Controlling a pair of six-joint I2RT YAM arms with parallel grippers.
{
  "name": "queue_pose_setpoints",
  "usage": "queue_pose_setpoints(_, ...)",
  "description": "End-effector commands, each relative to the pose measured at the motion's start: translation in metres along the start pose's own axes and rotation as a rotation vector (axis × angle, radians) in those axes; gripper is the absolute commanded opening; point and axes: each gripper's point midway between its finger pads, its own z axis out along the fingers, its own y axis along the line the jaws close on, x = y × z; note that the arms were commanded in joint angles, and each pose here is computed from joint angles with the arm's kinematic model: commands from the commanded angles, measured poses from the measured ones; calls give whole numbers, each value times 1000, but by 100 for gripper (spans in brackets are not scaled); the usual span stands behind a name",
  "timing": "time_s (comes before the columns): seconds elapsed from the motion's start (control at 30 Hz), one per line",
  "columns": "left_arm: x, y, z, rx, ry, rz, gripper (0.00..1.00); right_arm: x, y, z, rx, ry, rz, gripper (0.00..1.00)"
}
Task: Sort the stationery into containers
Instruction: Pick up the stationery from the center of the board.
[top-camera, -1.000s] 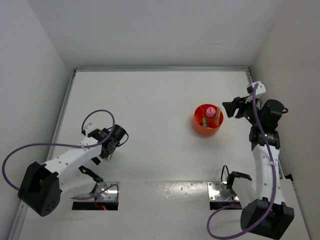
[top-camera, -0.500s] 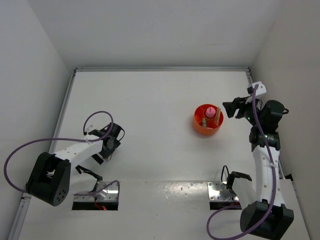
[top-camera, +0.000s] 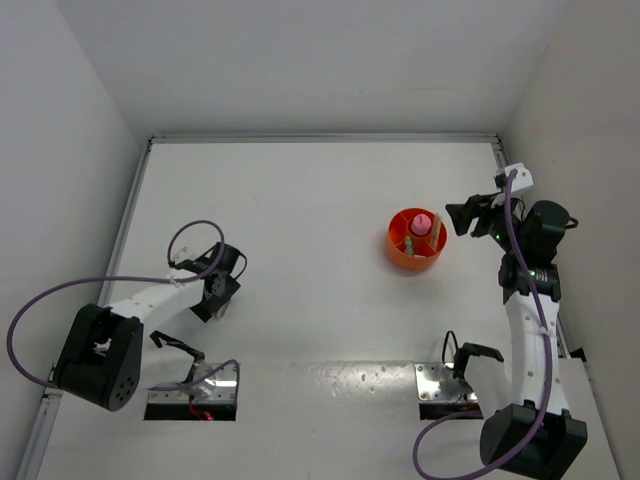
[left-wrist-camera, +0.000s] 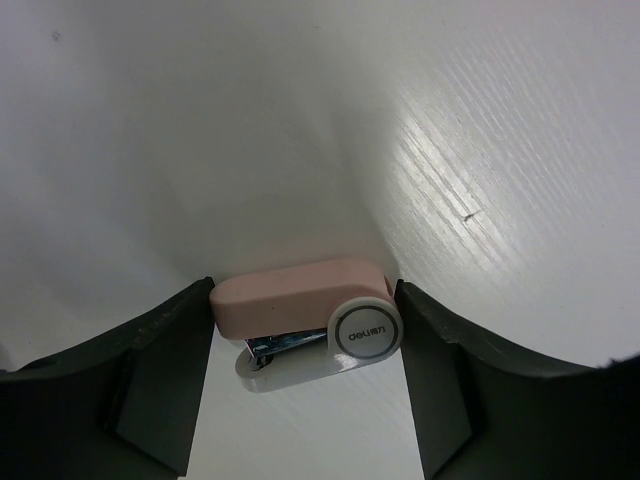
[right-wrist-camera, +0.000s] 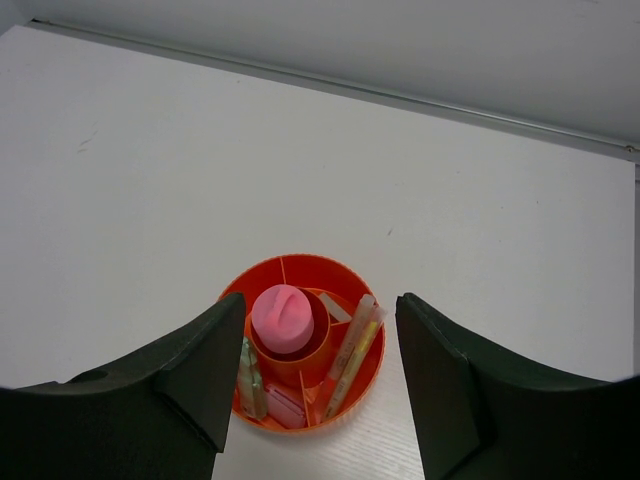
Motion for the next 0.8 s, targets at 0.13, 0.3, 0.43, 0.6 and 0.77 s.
queue_pose_setpoints(0.13, -8, -47, -19, 164, -3, 92, 50, -22, -3, -1, 8, -55, -47, 62)
queue_pose_setpoints(0.3, 1, -117, -63, 380, -6, 247, 41, -16, -4, 1, 7, -40, -36, 62)
queue_pose_setpoints(0.43, 12, -174, -108, 554, -43, 395, 37, -13, -5, 2, 6, -33, -40, 72)
queue_pose_setpoints(0.6, 33, -254, -176, 762, -60, 549, 35, -13, -7, 2, 17, -32, -40, 72)
queue_pose_setpoints(0.77, 73, -325, -215, 918, -10, 689, 33, -15, -12, 2, 42, -37, -45, 72)
